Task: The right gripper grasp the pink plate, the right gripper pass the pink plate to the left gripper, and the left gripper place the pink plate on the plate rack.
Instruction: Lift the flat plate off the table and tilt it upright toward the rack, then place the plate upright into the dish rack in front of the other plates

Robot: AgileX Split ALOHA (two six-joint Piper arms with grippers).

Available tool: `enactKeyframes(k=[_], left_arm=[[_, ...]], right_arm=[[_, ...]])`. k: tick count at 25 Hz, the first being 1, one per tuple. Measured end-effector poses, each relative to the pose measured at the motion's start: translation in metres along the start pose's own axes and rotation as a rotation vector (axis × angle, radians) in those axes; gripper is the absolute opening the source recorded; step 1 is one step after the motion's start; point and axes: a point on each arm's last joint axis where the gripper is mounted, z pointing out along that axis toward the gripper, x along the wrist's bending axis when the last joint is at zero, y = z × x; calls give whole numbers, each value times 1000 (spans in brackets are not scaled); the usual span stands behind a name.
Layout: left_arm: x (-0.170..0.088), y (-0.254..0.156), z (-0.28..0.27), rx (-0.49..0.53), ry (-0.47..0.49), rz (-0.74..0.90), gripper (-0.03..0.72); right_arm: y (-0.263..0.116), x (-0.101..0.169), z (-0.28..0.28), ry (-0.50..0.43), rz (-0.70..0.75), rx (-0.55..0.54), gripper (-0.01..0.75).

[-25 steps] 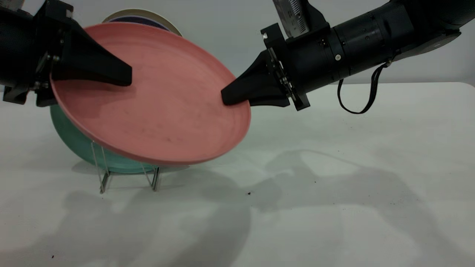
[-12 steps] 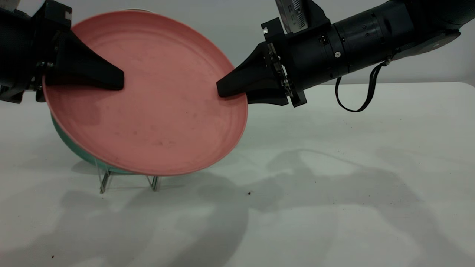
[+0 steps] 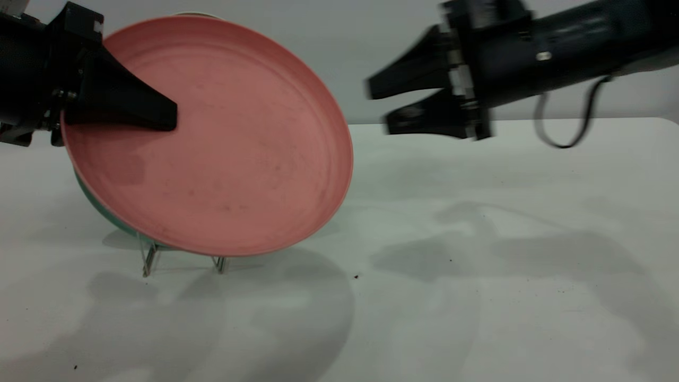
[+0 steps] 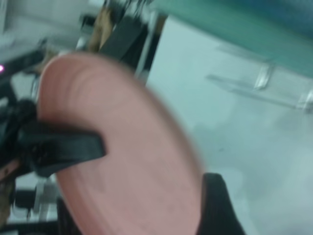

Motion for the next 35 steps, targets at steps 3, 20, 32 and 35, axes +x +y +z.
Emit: enactKeyframes(k=[3, 20, 32, 35], left_arm=[[-1, 3, -1, 13, 0, 40, 134], [-26, 64, -31, 289, 45, 786, 134], [-31, 83, -39, 308, 27, 1483, 134], [-28, 90, -39, 275, 102, 1531, 134]], right_arm=[[3, -18, -29, -64, 76, 2, 443], [-19, -75, -82, -651, 193, 210, 138], [-21, -79, -85, -702, 169, 237, 9], [-22, -79, -85, -700, 170, 241, 9]])
